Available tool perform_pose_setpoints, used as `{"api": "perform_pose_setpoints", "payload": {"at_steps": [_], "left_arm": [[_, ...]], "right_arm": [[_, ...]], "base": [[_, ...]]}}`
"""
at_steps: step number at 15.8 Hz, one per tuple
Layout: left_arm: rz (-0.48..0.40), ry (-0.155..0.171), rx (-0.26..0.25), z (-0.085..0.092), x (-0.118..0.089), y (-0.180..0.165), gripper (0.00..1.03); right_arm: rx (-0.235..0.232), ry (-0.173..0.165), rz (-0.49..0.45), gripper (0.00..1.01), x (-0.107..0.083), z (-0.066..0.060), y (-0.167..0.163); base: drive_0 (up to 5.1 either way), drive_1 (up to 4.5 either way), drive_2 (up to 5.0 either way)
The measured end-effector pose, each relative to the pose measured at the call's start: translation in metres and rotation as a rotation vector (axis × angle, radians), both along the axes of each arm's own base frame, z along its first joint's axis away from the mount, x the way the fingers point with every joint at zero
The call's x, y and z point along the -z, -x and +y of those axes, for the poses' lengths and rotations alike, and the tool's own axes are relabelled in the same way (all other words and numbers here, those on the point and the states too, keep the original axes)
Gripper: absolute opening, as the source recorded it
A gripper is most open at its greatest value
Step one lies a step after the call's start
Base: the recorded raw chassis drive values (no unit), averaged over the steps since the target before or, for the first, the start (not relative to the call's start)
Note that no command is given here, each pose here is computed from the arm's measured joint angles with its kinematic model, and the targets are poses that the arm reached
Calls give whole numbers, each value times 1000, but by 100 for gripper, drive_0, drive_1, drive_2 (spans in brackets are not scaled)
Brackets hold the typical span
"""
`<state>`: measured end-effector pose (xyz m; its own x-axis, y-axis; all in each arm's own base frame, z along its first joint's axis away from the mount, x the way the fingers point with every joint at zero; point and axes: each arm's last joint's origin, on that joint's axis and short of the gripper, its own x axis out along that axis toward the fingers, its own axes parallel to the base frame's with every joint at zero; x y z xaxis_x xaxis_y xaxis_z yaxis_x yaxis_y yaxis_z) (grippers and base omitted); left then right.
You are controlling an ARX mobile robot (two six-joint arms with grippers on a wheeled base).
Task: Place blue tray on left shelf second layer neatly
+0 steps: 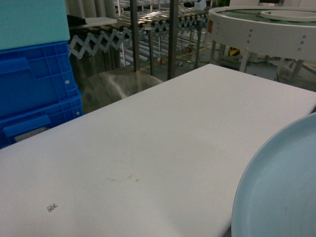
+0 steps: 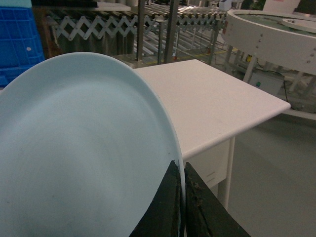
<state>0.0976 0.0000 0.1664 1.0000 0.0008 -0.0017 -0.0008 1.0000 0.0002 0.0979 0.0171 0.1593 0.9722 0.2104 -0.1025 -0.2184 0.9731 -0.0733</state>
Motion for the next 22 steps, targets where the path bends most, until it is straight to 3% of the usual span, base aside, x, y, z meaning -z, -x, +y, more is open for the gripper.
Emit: {"api": "perform_pose_setpoints", "payload": {"at_steps": [22], "left_arm": [[0,0,0,0,0,0,98]], "right_arm": [[0,0,0,2,0,0,0]], "base": [[-162,-162,-162]]}}
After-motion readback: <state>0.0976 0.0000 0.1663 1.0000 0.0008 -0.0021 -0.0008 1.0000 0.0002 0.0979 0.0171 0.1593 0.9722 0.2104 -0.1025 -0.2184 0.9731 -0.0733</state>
